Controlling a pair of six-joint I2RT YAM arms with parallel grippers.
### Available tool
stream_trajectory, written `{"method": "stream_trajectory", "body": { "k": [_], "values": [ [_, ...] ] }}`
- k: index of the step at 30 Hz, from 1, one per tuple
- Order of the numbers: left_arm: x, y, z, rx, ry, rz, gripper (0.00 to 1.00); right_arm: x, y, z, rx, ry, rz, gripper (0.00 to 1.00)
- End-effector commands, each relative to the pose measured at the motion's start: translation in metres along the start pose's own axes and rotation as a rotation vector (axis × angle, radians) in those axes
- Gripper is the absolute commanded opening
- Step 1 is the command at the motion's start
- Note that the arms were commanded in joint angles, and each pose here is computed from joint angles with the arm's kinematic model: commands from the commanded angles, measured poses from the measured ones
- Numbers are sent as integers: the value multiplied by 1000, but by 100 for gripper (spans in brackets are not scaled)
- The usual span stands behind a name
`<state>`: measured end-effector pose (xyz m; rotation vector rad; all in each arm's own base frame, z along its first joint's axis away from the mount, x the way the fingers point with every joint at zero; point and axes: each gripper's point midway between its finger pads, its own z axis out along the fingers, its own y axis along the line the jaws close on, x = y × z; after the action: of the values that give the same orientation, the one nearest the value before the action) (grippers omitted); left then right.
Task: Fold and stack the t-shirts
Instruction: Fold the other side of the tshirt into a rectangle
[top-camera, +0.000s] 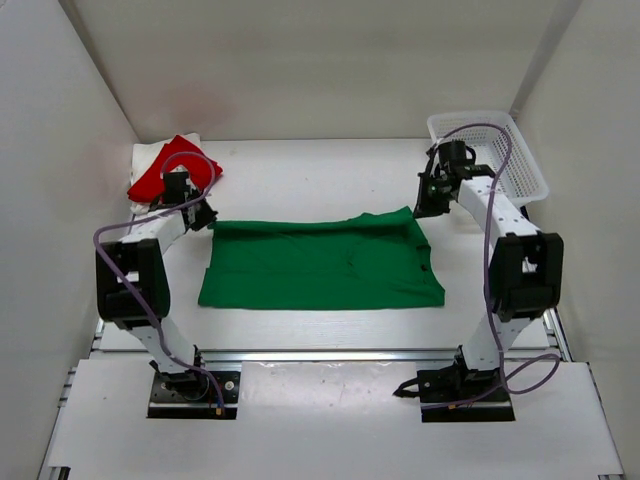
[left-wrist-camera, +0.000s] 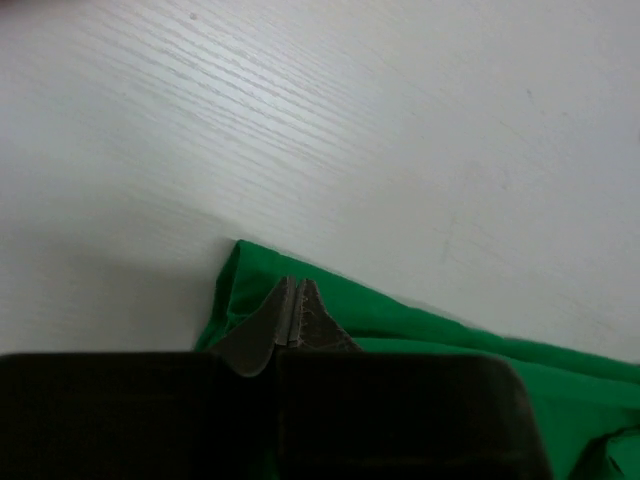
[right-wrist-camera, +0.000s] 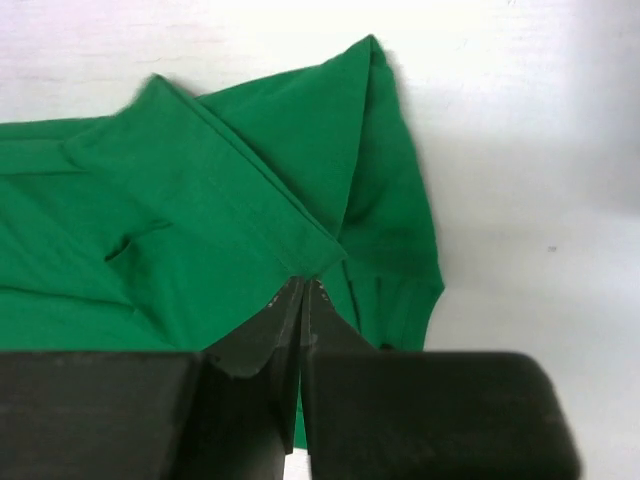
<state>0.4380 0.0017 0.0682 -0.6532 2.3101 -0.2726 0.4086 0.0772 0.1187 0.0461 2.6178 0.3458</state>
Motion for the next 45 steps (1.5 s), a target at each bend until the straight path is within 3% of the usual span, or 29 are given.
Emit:
{"method": "stream_trajectory", "body": {
  "k": [1,7,14,19,22,26,27,28,30,32,35,38,42,44,45],
  "values": [
    [-22,-18,-33,81,-79,0,0,-22,11,-26,-33,-173,2,0],
    [-15,-20,-60,133,-106,-14,0,2,14,-61,-16,-263,1,0],
    [13,-18,-77,165,-81,-26,0,67,-6,-59,-1,-267,71,0],
    [54,13,-77,227,8,-202,0,98,-6,-63,-25,-306,126,0],
    [75,29,-70,226,51,-286,0,134,-12,-45,-36,-262,175,1],
    [79,33,-73,284,53,-374,20,159,-16,-31,-55,-229,237,1],
    [73,31,-78,297,21,-379,32,165,-19,-28,-45,-221,239,4],
    [67,33,-80,293,-9,-386,41,165,-18,-29,-41,-231,236,9],
    [46,21,-101,323,-125,-349,48,155,-22,-37,-6,-274,234,17],
    [32,16,-115,320,-216,-320,48,139,-17,-48,-19,-319,218,27],
    [30,-14,-132,375,-270,-214,44,120,6,-57,-77,-362,149,28],
    [55,-44,-128,422,-204,-138,41,100,50,-50,-175,-357,37,0],
    [119,-89,-120,526,-18,-28,39,71,84,-18,-214,-304,-38,2],
    [135,-99,-122,569,32,-8,36,59,96,-4,-222,-302,-95,18],
    [148,-99,-121,577,62,7,37,52,100,6,-219,-299,-109,21]
  ]
}}
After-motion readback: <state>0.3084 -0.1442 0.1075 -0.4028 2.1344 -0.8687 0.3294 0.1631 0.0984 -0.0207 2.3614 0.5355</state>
